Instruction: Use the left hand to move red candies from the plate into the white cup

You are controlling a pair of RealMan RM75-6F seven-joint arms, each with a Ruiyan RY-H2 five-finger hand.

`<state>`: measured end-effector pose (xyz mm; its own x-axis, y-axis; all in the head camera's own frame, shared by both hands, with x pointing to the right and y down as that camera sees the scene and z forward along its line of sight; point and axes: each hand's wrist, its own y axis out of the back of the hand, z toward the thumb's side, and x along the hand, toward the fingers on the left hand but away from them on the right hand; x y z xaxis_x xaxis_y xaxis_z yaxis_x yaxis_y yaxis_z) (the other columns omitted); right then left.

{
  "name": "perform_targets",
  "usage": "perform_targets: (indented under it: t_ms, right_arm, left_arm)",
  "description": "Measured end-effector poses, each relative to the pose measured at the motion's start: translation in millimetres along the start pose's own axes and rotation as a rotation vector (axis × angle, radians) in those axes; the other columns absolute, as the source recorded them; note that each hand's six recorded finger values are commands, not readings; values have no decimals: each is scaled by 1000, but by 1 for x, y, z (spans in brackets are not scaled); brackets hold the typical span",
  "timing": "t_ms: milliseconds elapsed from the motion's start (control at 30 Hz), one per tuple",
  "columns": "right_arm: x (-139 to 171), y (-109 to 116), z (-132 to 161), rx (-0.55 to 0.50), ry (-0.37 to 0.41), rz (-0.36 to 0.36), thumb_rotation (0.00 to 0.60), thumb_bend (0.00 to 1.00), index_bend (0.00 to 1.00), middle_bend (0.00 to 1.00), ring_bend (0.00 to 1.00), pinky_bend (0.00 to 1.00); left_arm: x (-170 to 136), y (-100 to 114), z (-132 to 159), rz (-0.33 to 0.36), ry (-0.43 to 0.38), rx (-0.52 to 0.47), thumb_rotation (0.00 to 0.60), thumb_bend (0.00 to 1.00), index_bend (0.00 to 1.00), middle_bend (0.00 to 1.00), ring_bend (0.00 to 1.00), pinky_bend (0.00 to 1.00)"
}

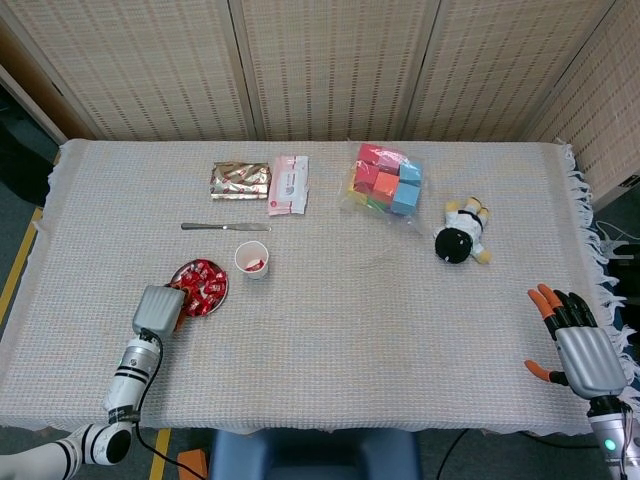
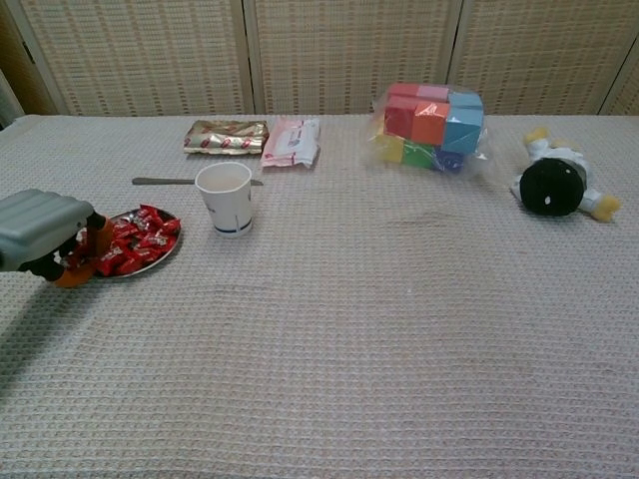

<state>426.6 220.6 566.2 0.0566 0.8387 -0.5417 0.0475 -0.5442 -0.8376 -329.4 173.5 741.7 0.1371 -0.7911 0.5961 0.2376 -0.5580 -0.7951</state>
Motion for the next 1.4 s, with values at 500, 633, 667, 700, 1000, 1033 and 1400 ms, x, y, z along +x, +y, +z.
perform_targets:
  t_ms: [500,633,667,700,1000,1033,1400]
  right_arm:
    - [-1,-1,0,1,-4,6,600,53,0,0,0,0]
    - [-1,-1,0,1,-5,4,600,52,0,0,0,0]
    - [-1,-1,0,0,-5,4,600,52,0,0,0,0]
    - [-1,-1,0,0,-5,3,600,53,0,0,0,0]
    - [-1,0,-1,-3,-5,1,600,52,0,0,0,0]
    - [-1,0,-1,-3,-5,0,600,53,0,0,0,0]
    - [0,1,-1,-6,-4,0,600,52,0,0,0,0]
  left_arm:
    - [0,6,2,40,-7,-30,600,645,700,675,656,1000]
    - [1,8,4,65,-18,-50,600,686,733,705,672,1000]
    - [1,8,4,67,-19,-54,600,694,736,709,675,1000]
    - [1,8,5,68,-20,-58,600,697,738,712,678,1000]
    - [2,15,7,99,-30,-149,600,726,750,730,701,1000]
    - [2,17,7,101,-31,-163,600,727,750,731,702,1000]
    - [10,60,6,174,-51,-207,600,731,751,732,711,1000]
